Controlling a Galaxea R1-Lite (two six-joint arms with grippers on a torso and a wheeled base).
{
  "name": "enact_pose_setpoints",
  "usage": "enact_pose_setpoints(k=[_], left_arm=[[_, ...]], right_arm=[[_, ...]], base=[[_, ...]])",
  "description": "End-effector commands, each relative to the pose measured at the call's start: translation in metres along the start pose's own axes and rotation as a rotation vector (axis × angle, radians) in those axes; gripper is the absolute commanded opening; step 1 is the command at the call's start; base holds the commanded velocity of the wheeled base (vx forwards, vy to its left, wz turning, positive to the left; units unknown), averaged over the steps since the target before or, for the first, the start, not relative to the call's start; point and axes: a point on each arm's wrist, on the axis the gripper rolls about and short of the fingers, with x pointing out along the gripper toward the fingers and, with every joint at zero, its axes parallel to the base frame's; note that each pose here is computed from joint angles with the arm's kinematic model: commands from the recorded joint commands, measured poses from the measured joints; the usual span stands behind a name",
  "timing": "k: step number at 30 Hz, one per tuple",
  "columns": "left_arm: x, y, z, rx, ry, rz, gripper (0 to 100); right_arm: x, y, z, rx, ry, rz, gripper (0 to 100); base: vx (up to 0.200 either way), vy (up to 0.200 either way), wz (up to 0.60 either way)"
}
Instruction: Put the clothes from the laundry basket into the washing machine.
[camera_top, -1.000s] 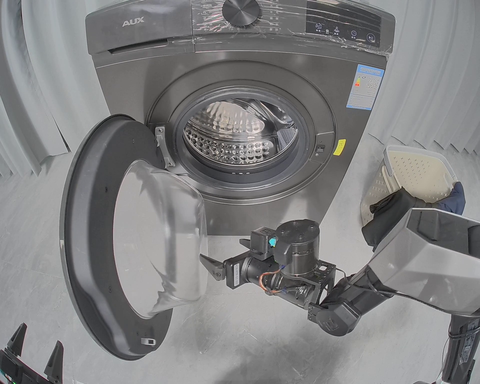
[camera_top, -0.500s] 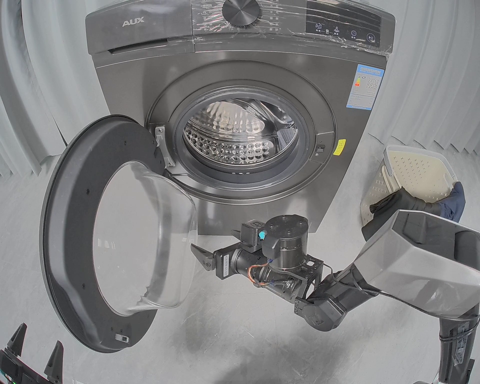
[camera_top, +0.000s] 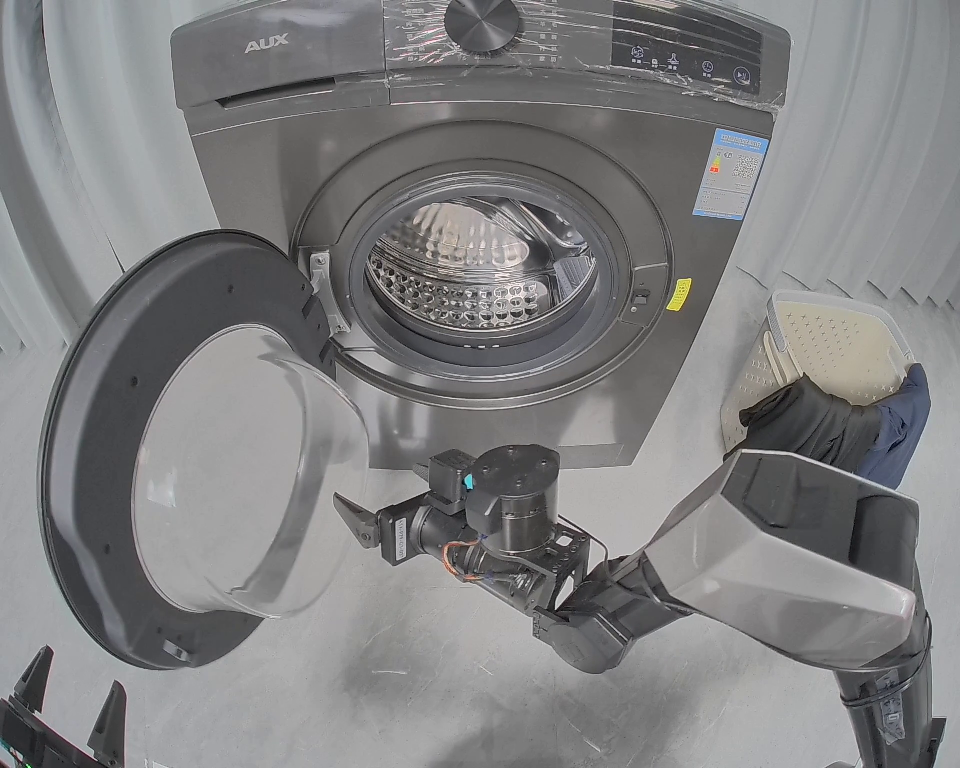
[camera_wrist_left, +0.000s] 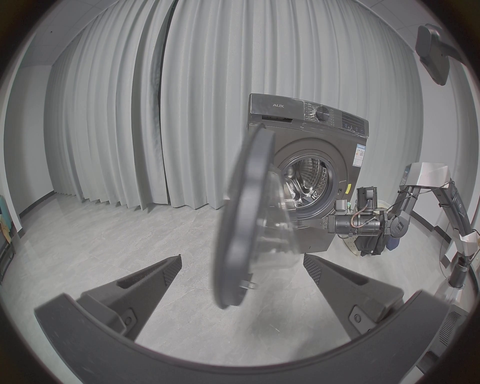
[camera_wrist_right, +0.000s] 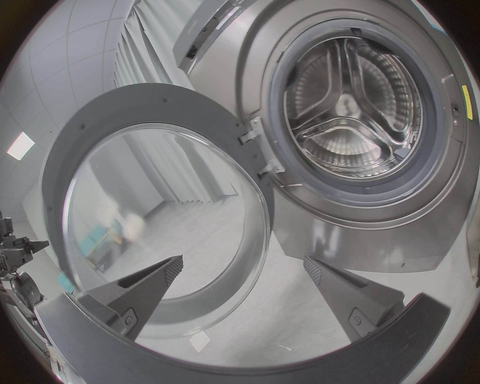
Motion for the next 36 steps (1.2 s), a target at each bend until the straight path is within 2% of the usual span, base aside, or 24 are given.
enact_pose_setpoints(k=[1,8,15,17,18,20,22,24,25,26,27,32,36], left_arm=[[0.0,0.0,-0.005,-0.001,0.007,0.0,100],[0.0,0.0,-0.004,0.001,0.004,-0.001,100],[0.0,0.0,-0.004,-0.001,0.005,0.001,100],[0.0,0.0,-0.005,-0.001,0.005,0.001,100],[0.0,0.0,-0.005,-0.001,0.005,0.003,100],[0.0,0.0,-0.004,-0.001,0.007,0.0,100],[0.001,0.0,-0.005,-0.001,0.007,0.001,100],[0.0,0.0,-0.004,-0.001,0.005,0.001,100],[0.0,0.0,-0.005,-0.001,0.007,0.0,100],[0.0,0.0,-0.005,-0.001,0.006,0.0,100],[0.0,0.0,-0.005,-0.001,0.007,0.0,100],[0.001,0.0,-0.005,-0.001,0.007,0.0,100],[0.0,0.0,-0.004,-0.001,0.007,0.0,100]], right_arm=[[0.008,0.001,-0.009,0.001,-0.002,0.001,100],[0.007,-0.01,-0.003,-0.001,-0.004,-0.024,100],[0.008,-0.005,-0.006,0.0,0.0,-0.015,100],[0.001,-0.008,-0.001,-0.003,0.002,-0.028,100],[-0.007,-0.009,0.01,-0.009,-0.01,-0.035,100],[-0.025,-0.011,0.033,-0.018,-0.027,-0.049,100],[-0.051,-0.023,0.054,-0.036,-0.042,-0.084,100],[-0.068,-0.028,0.066,-0.055,-0.053,-0.101,100],[-0.094,-0.035,0.079,-0.083,-0.059,-0.128,100],[-0.096,-0.036,0.081,-0.086,-0.062,-0.131,100],[-0.13,-0.046,0.094,-0.103,-0.081,-0.171,100],[-0.22,-0.065,0.106,-0.138,-0.109,-0.283,100],[-0.283,-0.066,0.106,-0.14,-0.138,-0.358,100]], base=[[0.0,0.0,0.0],[0.0,0.0,0.0],[0.0,0.0,0.0],[0.0,0.0,0.0],[0.0,0.0,0.0],[0.0,0.0,0.0],[0.0,0.0,0.0],[0.0,0.0,0.0],[0.0,0.0,0.0],[0.0,0.0,0.0],[0.0,0.0,0.0],[0.0,0.0,0.0],[0.0,0.0,0.0]])
